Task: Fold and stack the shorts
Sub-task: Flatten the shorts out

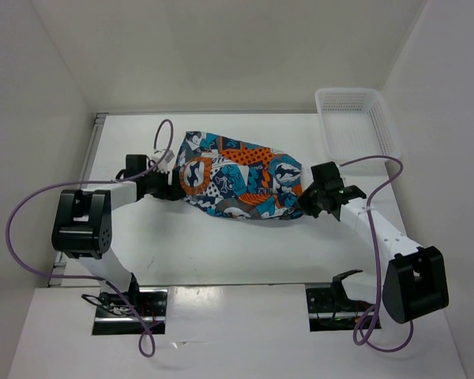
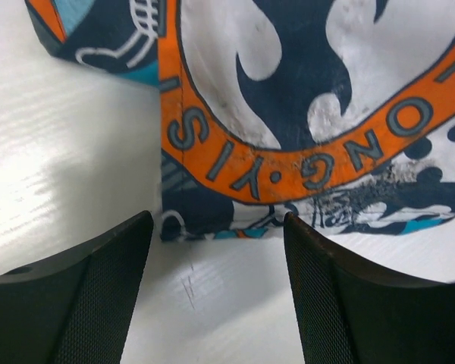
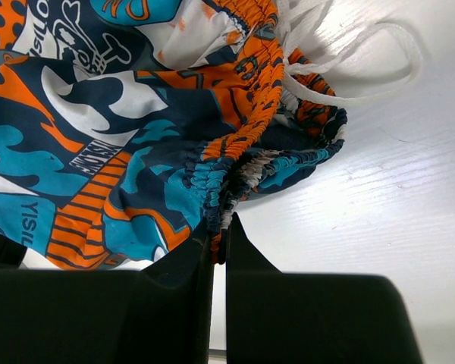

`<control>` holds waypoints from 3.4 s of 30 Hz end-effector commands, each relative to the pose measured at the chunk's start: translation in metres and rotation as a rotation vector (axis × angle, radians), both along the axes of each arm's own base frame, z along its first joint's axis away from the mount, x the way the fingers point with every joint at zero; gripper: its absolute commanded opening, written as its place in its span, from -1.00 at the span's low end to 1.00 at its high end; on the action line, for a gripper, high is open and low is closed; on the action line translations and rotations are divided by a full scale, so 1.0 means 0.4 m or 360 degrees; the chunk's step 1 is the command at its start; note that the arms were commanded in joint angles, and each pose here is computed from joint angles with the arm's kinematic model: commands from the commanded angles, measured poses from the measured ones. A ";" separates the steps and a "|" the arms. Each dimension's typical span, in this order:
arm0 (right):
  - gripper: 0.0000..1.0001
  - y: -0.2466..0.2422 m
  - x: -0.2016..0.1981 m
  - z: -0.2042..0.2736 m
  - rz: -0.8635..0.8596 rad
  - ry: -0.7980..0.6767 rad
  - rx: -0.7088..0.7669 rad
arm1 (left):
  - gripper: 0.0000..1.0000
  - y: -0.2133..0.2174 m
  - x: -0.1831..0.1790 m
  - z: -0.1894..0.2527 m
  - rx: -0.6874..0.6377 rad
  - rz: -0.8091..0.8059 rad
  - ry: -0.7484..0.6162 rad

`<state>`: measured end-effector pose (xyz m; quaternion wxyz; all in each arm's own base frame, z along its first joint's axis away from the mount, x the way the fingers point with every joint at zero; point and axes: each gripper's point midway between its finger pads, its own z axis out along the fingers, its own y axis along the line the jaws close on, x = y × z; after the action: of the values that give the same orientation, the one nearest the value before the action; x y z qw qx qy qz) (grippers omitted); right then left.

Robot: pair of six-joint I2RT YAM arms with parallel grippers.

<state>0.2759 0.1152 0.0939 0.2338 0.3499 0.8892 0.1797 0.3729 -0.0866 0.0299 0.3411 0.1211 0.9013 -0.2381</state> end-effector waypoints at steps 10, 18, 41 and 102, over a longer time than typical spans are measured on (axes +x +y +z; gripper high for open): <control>-1.00 0.000 0.007 0.017 -0.0001 -0.0063 0.0018 | 0.92 0.031 0.009 0.042 0.0090 0.0073 -0.0116; -1.00 0.000 0.007 0.011 -0.0001 -0.0049 0.0014 | 0.89 0.066 0.087 0.229 0.0127 0.0165 -0.0614; -1.00 -0.001 0.007 0.008 0.0120 -0.0054 -0.0053 | 0.87 0.164 0.153 0.487 0.0201 0.0401 -0.1387; -1.00 0.028 0.046 -0.035 0.0198 0.0013 -0.0031 | 0.99 0.170 0.025 0.900 0.0361 0.0736 -0.1341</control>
<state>0.2737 0.1207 0.0627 0.1936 0.2945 0.9219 0.1609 0.3840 -0.0197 0.3486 0.6603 0.0456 0.7495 0.0091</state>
